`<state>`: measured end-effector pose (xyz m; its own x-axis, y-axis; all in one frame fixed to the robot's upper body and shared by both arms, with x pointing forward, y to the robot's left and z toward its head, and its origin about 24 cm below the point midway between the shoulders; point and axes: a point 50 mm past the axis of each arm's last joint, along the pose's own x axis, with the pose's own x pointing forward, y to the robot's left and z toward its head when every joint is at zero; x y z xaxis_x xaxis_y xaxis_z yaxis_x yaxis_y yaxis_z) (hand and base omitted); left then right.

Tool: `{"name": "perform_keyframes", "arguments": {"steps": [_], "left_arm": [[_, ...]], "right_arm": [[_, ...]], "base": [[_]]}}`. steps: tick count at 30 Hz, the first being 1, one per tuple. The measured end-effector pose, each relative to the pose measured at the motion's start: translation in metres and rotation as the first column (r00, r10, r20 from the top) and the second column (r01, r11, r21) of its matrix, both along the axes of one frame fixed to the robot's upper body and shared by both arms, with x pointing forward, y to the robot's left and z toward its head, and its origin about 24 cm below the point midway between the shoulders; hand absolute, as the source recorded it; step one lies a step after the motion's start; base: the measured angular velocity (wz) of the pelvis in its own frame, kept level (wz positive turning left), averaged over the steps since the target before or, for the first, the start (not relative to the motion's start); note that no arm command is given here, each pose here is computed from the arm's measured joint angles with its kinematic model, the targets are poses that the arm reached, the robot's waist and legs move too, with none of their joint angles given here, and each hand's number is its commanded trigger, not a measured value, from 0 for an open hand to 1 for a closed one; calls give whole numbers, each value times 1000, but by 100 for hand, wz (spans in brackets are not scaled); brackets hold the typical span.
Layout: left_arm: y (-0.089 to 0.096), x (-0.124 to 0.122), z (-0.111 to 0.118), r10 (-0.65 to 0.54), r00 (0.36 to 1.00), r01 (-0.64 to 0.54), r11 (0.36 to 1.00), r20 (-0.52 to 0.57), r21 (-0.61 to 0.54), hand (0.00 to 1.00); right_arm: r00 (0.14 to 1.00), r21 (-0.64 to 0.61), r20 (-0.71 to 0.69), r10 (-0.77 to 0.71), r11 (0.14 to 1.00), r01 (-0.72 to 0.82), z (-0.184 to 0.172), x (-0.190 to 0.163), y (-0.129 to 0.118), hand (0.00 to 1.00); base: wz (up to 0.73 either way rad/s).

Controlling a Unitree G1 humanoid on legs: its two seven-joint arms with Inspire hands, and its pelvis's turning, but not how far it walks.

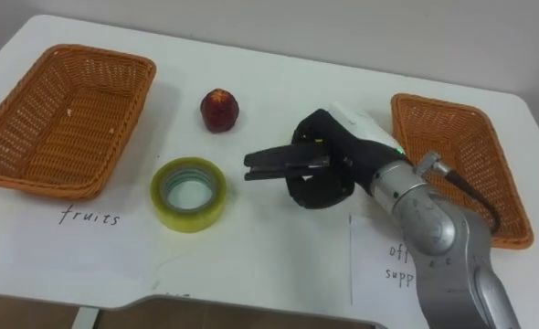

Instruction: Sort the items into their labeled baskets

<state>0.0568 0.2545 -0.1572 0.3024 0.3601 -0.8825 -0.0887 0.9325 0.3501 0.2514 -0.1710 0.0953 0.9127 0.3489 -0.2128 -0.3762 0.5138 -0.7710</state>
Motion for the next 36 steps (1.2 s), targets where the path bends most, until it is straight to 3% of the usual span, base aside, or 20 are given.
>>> {"name": "perform_keyframes", "arguments": {"steps": [9,17,23,36], "left_arm": [[0,-3,-1,3,1000,-4,1000,-8,-5,0],[2,-11,-1,67,998,-67,997,-5,-44,0],[5,-27,-2,105,994,-106,994,-36,-36,0],[8,-40,-1,132,989,-132,991,-60,2,0]], "right_arm": [[997,54,61,-57,997,54,10,1,-11,100],[963,118,229,-142,986,118,41,3,-30,100],[928,126,286,-240,969,211,49,1,-50,100],[863,177,327,-385,922,344,42,4,-67,100]], "base": [[0],[0],[-1],[0]]}}
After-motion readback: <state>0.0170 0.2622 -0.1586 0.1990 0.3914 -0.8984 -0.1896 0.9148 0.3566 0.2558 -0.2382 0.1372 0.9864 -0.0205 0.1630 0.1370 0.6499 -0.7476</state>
